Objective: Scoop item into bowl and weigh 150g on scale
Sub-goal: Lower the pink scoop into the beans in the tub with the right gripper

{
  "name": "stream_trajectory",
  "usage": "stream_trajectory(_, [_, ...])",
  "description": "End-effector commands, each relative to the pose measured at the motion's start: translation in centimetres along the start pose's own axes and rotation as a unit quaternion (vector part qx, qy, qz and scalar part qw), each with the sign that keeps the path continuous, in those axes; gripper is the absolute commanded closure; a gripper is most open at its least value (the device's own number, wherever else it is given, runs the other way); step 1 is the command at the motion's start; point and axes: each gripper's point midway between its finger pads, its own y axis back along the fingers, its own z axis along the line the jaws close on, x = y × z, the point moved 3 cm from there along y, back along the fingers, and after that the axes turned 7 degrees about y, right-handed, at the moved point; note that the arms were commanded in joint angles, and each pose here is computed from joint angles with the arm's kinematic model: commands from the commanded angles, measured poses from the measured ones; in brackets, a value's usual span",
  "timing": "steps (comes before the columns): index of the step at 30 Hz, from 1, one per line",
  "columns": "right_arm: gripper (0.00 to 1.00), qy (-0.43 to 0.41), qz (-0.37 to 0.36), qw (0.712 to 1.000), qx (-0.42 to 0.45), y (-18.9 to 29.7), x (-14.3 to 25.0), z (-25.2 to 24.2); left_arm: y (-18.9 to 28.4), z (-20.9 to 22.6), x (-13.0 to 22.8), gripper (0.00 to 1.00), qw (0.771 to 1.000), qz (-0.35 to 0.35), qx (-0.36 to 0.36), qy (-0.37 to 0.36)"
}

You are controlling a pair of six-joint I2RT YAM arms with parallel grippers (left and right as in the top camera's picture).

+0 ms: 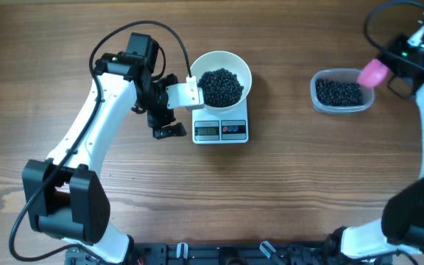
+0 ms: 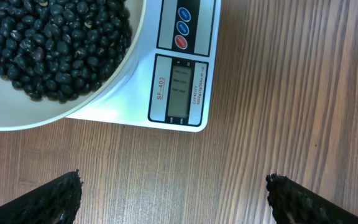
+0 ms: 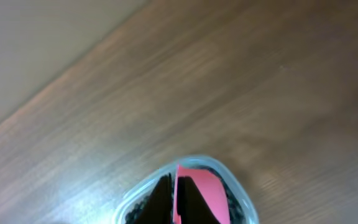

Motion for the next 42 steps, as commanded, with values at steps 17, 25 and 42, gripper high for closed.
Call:
stream_trajectory(17, [0.77, 0.147, 0.108, 0.983, -0.020, -4.3, 5.8, 5.4, -0.3, -0.3, -0.2, 0.00, 1.000, -0.008, 0.011, -0.009])
stream_trajectory(25, [0.91, 0.147, 0.150, 0.978, -0.012, -2.0, 7.3, 4.7, -0.3, -0.3, -0.2, 0.00, 1.000, -0.008, 0.011, -0.009])
stream_trajectory(42, [0.96, 0.169, 0.187, 0.968, -0.005, -1.2, 8.5, 4.1, -0.3, -0.3, -0.2, 0.00, 1.000, -0.008, 0.011, -0.009])
